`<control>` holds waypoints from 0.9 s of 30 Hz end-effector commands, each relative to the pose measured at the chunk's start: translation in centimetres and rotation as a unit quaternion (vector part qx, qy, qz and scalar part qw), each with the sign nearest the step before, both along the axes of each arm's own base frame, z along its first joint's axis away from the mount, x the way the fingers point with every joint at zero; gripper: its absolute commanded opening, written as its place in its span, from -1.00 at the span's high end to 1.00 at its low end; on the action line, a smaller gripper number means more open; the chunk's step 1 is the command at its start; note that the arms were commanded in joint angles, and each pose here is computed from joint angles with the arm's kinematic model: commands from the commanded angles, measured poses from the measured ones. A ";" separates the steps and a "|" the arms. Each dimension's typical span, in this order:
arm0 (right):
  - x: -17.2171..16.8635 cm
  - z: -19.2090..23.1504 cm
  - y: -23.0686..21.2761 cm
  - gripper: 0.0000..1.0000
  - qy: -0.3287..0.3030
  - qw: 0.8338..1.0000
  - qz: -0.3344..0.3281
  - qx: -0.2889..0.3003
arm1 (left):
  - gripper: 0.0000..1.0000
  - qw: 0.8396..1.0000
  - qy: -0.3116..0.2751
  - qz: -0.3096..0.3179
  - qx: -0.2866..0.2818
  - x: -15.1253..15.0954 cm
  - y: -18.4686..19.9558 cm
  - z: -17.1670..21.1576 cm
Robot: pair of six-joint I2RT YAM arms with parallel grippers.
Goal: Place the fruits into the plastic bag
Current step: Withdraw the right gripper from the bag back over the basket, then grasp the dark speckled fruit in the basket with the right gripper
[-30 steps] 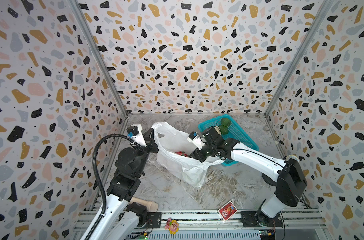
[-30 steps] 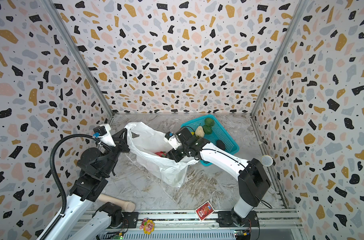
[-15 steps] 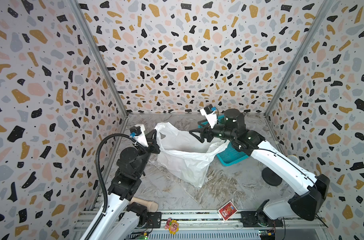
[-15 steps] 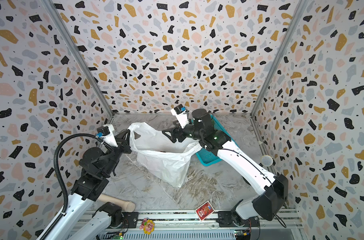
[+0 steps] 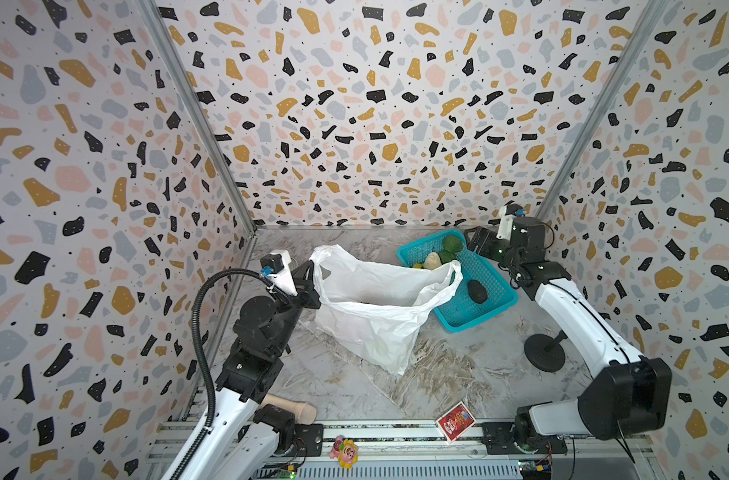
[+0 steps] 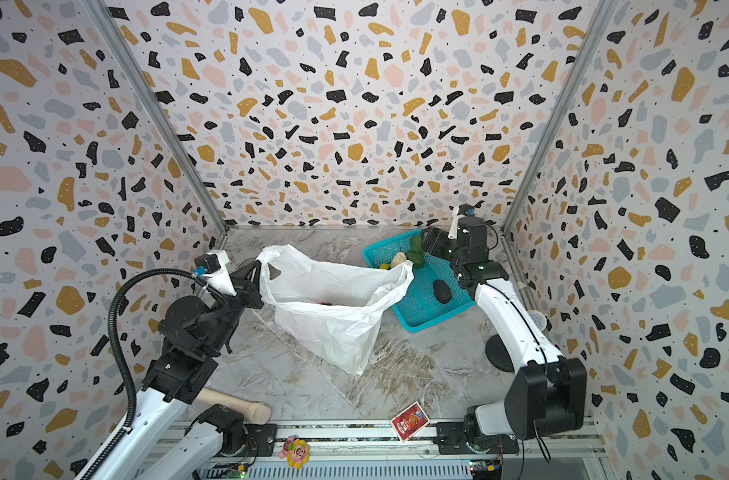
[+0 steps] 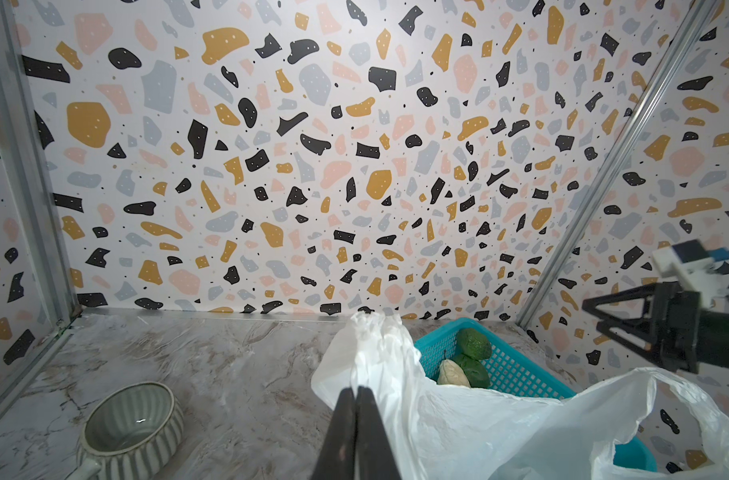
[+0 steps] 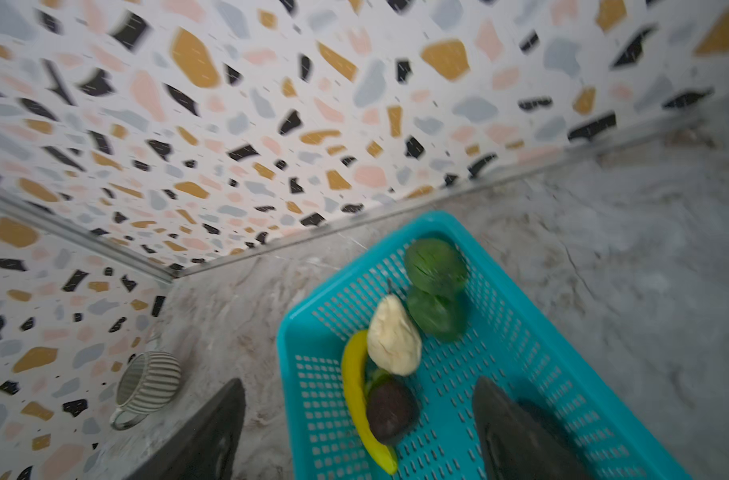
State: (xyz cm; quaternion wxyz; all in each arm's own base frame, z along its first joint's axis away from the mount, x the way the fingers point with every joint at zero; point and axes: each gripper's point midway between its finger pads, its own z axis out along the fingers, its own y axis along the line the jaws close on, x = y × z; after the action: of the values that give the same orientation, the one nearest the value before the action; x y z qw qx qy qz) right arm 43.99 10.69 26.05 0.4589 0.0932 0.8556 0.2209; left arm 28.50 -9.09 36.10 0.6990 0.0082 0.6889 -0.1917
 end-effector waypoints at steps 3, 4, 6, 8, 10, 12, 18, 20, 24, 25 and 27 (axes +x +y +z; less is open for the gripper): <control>-1.3 -8.7 -2.8 -0.68 0.138 0.986 -0.071 -0.067 | 1.00 1.000 -0.026 0.001 -0.007 -0.4 0.2 1.2; -1.4 -10.0 -3.1 -0.68 0.150 0.983 -0.075 -0.077 | 1.00 1.000 -0.028 0.001 -0.008 -0.5 0.2 1.3; -1.3 -11.6 -3.5 -0.68 0.163 0.979 -0.078 -0.093 | 1.00 1.000 -0.027 0.002 -0.007 -0.5 0.3 1.3; -1.2 -12.6 -4.0 -0.68 0.174 0.975 -0.089 -0.107 | 1.00 1.000 -0.029 0.002 -0.008 -0.6 0.3 1.4; -0.9 -13.9 -4.5 -0.68 0.190 0.969 -0.096 -0.124 | 1.00 0.999 -0.031 0.002 -0.008 -0.6 0.3 1.5; -0.8 -15.2 -4.8 -0.68 0.205 0.965 -0.095 -0.137 | 1.00 0.999 -0.034 0.004 -0.008 -0.7 0.4 1.6; -0.2 -19.0 -4.3 -0.63 0.246 0.954 -0.074 -0.153 | 1.00 0.999 -0.037 0.006 -0.004 -0.7 0.5 1.7; -0.1 -20.3 -4.0 -0.56 0.261 0.951 -0.064 -0.152 | 1.00 0.999 -0.038 0.006 -0.005 -0.6 0.4 1.6; 0.0 -21.9 -3.6 -0.17 0.276 0.948 -0.054 -0.150 | 1.00 0.999 -0.036 0.004 -0.008 -0.4 0.3 1.5; 0.1 -21.9 -3.6 0.03 0.274 0.949 -0.053 -0.148 | 1.00 0.999 -0.036 0.005 -0.008 -0.4 0.3 1.6; 0.2 -21.3 -3.4 0.36 0.265 0.952 -0.049 -0.144 | 1.00 0.999 -0.036 0.004 -0.007 -0.3 0.3 1.6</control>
State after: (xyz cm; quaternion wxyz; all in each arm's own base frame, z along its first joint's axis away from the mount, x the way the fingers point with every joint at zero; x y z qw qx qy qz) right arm 44.56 7.02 4.37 0.2432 0.1286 0.9609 0.0312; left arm 28.19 -8.97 36.56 0.7056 0.0088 0.6820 -0.1921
